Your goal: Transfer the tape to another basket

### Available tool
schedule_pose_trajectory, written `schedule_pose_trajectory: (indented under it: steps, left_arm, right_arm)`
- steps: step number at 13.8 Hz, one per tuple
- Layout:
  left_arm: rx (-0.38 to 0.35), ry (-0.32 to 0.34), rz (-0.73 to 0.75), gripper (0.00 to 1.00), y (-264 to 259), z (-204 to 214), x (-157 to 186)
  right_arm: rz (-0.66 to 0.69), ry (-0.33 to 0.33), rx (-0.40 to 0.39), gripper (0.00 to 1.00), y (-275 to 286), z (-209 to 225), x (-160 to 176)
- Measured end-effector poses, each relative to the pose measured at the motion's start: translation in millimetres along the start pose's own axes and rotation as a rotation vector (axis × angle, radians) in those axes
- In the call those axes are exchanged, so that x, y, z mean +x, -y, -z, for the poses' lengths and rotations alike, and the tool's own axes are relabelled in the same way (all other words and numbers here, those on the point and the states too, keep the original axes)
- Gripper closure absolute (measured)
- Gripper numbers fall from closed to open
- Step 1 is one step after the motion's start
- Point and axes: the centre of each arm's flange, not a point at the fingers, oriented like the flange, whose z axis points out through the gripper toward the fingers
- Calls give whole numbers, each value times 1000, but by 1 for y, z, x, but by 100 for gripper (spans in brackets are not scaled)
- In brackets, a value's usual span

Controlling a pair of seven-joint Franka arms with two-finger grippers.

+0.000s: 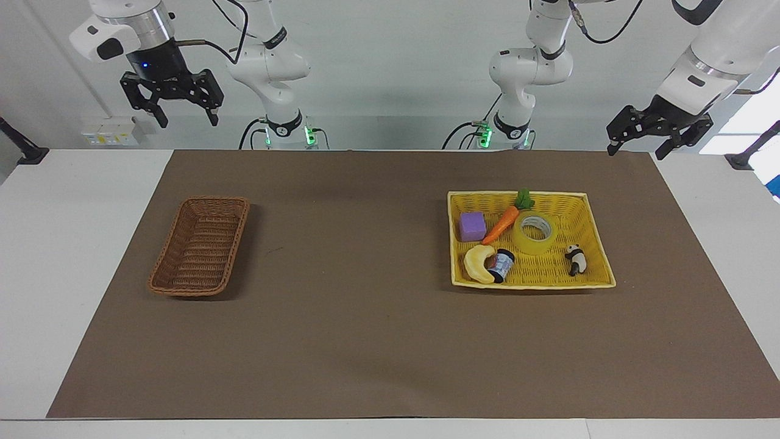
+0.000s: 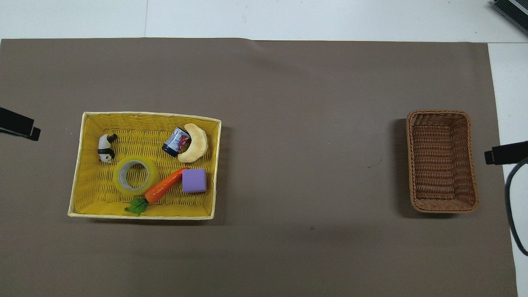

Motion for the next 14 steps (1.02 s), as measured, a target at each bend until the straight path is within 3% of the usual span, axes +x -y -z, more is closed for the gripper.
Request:
schedule_pose_trajectory:
  steps: [14]
  left_arm:
    - [1, -12, -7, 0, 0, 1, -12]
  right_arm:
    - [0, 0, 0, 0, 0, 0, 0]
